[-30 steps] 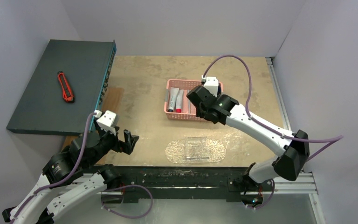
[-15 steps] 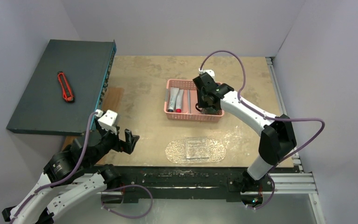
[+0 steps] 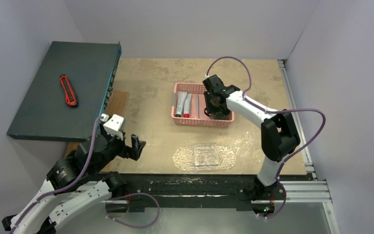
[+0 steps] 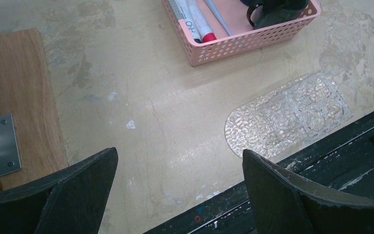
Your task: Prepare toiletry sets of a toothbrush and toothpaste on the tray
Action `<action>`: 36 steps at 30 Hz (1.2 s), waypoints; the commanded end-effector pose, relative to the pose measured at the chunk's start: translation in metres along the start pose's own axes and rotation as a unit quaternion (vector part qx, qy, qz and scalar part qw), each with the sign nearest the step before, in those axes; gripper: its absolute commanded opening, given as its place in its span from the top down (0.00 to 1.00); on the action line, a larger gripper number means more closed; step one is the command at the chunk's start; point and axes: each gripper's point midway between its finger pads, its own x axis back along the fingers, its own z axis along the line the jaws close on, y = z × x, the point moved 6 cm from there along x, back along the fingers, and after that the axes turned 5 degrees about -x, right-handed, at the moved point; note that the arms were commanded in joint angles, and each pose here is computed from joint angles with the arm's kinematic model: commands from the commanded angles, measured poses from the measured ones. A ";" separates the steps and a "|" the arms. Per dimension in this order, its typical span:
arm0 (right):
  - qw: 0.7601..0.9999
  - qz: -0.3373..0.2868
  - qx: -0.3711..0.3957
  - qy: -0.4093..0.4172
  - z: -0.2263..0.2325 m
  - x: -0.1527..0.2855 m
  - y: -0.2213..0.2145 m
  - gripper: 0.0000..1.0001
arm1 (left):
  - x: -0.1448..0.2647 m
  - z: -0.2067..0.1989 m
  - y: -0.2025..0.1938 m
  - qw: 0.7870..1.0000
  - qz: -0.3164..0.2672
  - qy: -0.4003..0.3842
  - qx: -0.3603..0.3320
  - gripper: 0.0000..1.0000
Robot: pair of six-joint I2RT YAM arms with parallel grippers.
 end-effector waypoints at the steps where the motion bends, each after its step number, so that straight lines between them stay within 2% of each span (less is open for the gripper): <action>1: 0.999 -0.012 0.007 0.029 0.008 -0.001 0.017 0.66 | -0.003 0.001 0.001 1.000 0.003 0.007 -0.010 0.01; 7: 0.999 0.016 0.016 0.027 0.008 -0.016 0.008 0.76 | -0.004 0.001 0.001 1.000 0.004 0.007 -0.011 0.01; 10: 0.999 0.021 0.019 0.024 0.008 -0.018 0.008 0.85 | -0.004 0.000 0.001 1.000 0.004 0.007 -0.011 0.01; 13: 0.999 0.021 0.020 0.023 0.008 -0.018 0.009 1.00 | -0.004 0.001 0.001 1.000 0.004 0.007 -0.011 0.01; 21: 1.000 -0.017 0.015 0.012 0.006 0.003 0.032 1.00 | -0.003 0.001 0.001 1.000 0.003 0.008 -0.010 0.01; 29: 0.995 -0.091 0.011 0.025 0.013 0.060 0.068 1.00 | -0.003 0.002 0.001 1.000 0.002 0.009 -0.010 0.01; 36: 0.989 -0.136 0.042 0.041 0.039 0.108 0.074 1.00 | -0.002 0.002 0.001 1.000 0.002 0.011 -0.010 0.01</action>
